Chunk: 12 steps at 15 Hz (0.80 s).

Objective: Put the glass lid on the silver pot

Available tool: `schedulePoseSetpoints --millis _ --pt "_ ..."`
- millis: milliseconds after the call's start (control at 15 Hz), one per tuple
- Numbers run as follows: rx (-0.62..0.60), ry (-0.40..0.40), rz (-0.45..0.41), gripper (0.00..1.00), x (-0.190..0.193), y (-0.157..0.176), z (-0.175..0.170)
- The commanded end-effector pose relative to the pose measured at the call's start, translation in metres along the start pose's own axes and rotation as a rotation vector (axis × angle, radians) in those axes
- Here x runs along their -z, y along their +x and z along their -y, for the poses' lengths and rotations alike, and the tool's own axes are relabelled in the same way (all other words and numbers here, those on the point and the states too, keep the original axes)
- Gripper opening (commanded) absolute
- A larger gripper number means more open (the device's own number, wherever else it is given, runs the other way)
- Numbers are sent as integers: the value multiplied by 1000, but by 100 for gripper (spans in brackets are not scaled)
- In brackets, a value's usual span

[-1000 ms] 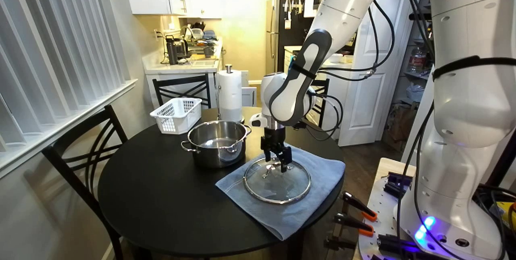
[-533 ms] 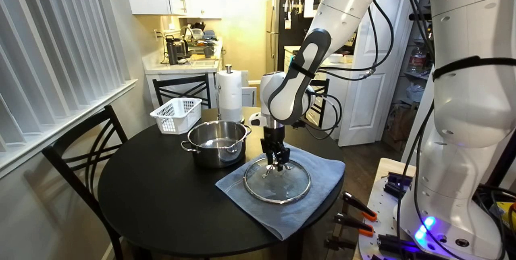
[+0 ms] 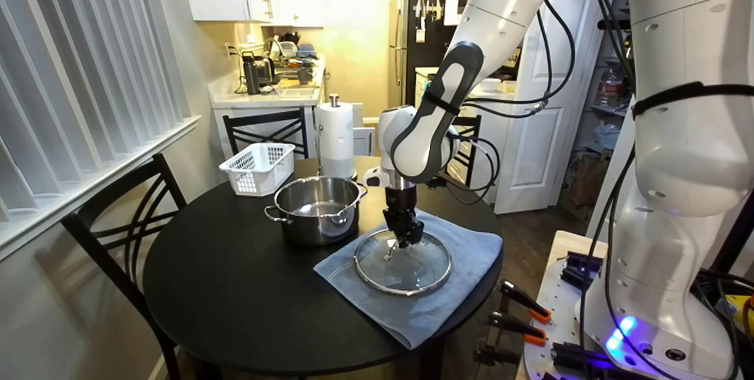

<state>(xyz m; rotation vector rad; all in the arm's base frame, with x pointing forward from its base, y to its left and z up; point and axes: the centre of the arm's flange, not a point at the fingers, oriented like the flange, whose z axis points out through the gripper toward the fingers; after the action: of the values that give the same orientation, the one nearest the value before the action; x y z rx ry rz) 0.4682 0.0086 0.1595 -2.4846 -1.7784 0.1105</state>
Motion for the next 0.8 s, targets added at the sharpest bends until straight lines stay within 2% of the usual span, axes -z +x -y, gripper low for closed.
schedulePoseSetpoints --millis 0,333,733 --pt "12 -66 0 2 25 -6 13" --pt "20 -135 -14 2 48 -10 24" --pt "6 -211 0 2 98 -17 26"
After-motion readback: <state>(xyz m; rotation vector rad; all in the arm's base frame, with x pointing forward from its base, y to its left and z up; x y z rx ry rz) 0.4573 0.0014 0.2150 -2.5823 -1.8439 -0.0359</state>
